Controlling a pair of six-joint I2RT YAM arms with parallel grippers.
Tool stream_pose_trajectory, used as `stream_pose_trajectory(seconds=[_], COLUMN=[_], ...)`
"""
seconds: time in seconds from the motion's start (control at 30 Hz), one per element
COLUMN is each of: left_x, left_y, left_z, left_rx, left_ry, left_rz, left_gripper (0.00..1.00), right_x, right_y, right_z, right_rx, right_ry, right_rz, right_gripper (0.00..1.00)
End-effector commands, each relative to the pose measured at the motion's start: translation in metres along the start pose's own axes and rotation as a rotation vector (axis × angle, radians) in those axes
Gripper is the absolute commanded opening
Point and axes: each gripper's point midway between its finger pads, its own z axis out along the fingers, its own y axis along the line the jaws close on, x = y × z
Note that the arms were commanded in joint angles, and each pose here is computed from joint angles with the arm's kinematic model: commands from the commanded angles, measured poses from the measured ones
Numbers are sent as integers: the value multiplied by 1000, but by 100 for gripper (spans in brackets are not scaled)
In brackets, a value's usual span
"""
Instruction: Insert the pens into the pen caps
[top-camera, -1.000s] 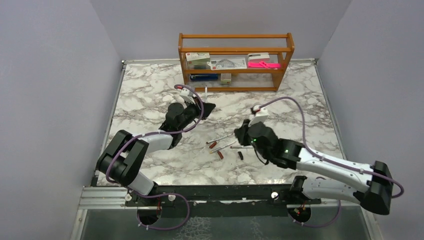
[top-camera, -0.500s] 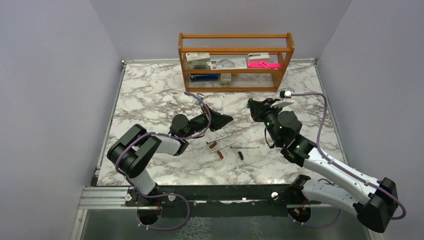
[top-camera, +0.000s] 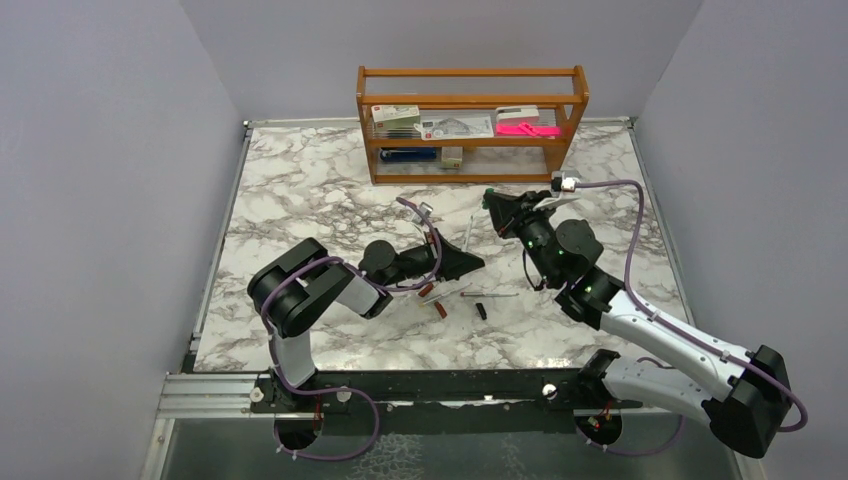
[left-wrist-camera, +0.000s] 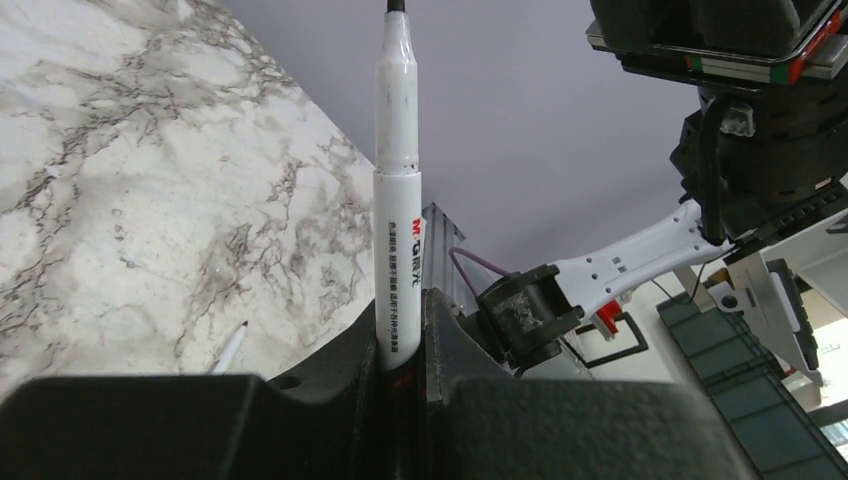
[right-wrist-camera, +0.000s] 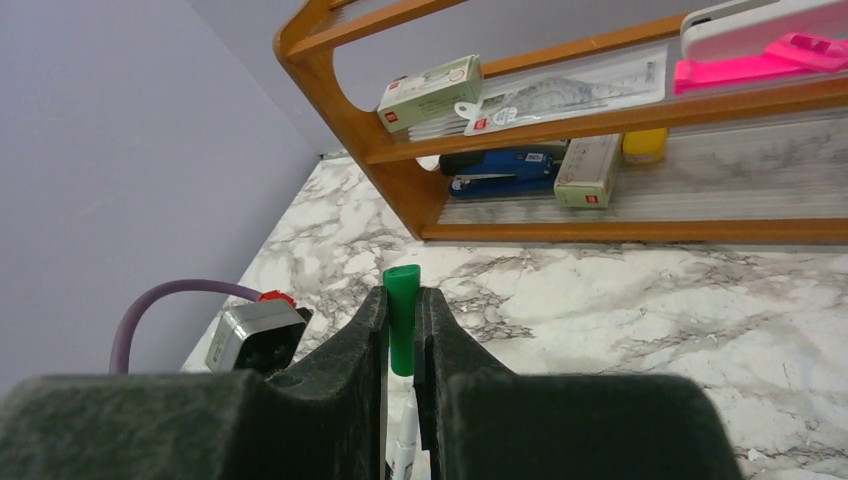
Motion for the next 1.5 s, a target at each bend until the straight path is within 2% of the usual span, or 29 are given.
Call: stream_pose_trajectory(seconds=[0.0, 0.37, 1.47], left_x=[-10, -8, -22], left_y=[-33, -45, -68], left_z=[10, 10, 9], left_rx=[147, 196, 265], left_ry=[-21, -3, -58], left_rz=[84, 148, 162], left_gripper=[0, 0, 0], right_x=[-13, 3, 23], right_y=[15, 17, 6], right_z=[2, 7, 3], right_rx=[-68, -91, -66], right_ry=[-33, 9, 53], right_rz=[-9, -25, -30], right_gripper=[1, 1, 1])
